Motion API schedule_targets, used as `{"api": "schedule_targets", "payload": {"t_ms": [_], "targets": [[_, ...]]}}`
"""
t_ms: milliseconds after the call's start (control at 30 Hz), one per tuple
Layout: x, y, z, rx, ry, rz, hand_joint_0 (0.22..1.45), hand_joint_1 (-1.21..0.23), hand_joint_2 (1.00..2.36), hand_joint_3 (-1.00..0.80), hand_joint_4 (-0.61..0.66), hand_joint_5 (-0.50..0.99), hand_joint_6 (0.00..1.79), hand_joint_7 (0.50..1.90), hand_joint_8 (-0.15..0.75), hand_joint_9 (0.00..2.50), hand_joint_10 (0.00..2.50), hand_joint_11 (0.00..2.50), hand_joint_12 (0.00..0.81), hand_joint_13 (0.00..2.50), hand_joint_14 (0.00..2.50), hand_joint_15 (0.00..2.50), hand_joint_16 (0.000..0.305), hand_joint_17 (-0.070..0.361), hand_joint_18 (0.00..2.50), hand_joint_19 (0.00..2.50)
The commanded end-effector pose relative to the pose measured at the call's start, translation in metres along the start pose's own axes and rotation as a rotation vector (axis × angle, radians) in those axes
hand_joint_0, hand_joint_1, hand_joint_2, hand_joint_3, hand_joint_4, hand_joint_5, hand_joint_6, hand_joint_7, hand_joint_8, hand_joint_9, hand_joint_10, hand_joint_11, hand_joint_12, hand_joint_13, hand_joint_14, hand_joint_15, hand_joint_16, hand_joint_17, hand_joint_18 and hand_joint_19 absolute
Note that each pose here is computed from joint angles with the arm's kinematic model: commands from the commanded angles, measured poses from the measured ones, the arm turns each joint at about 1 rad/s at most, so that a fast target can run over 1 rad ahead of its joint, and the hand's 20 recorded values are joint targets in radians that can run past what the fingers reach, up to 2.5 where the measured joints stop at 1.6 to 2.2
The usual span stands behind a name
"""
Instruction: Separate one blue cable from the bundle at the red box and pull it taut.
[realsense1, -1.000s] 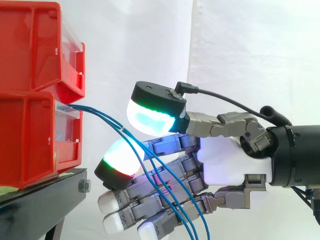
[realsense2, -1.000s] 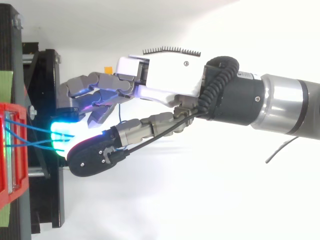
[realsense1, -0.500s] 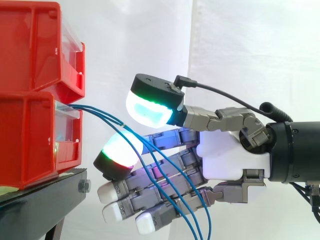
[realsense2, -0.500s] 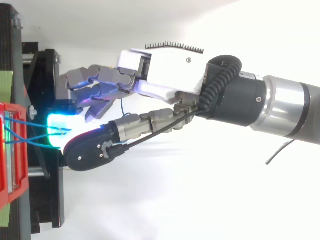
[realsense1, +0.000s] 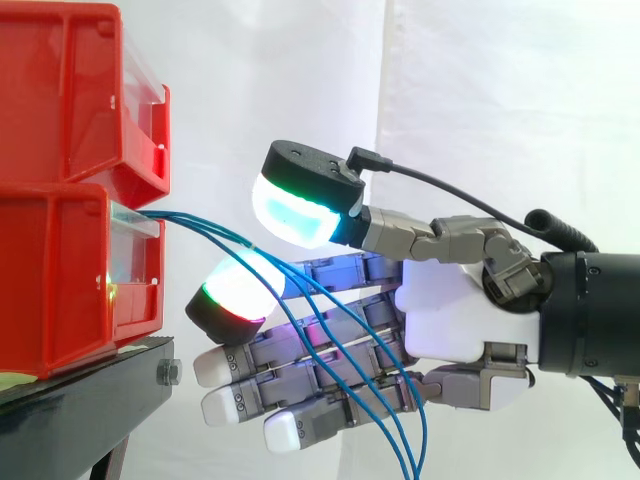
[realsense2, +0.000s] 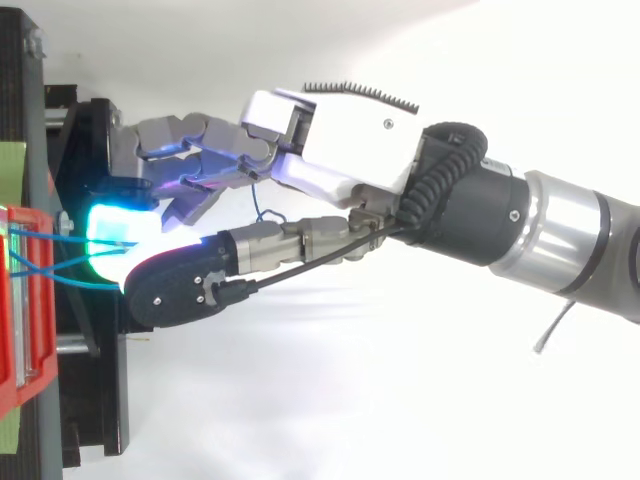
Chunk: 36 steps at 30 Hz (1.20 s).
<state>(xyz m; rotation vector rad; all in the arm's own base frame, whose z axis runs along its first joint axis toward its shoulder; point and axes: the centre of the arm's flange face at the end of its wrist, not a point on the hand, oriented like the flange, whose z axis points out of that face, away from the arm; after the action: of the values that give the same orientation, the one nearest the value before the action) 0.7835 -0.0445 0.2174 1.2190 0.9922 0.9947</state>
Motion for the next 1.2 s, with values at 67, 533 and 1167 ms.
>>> {"api": "schedule_targets", "payload": {"t_ms": [67,533,1167], "targets": [[0.005,-0.012,-0.007,-0.02,-0.017,0.008,0.57,-0.64,1.01,-0.4,0.2,-0.18,0.57,1.32,0.319,0.51,0.02,0.53,0.412,0.59,0.02,0.47,0.051,0.114,0.56,0.6],[0.001,-0.014,-0.007,-0.034,-0.071,-0.028,0.57,-0.67,1.0,-0.45,0.2,-0.18,0.57,1.32,0.319,0.51,0.02,0.54,0.413,0.61,0.02,0.47,0.051,0.115,0.57,0.61],[0.018,-0.009,-0.01,-0.048,-0.134,-0.115,0.56,-0.68,1.0,-0.45,0.2,-0.18,0.57,1.32,0.316,0.51,0.02,0.54,0.416,0.62,0.02,0.48,0.051,0.116,0.58,0.61]]}}
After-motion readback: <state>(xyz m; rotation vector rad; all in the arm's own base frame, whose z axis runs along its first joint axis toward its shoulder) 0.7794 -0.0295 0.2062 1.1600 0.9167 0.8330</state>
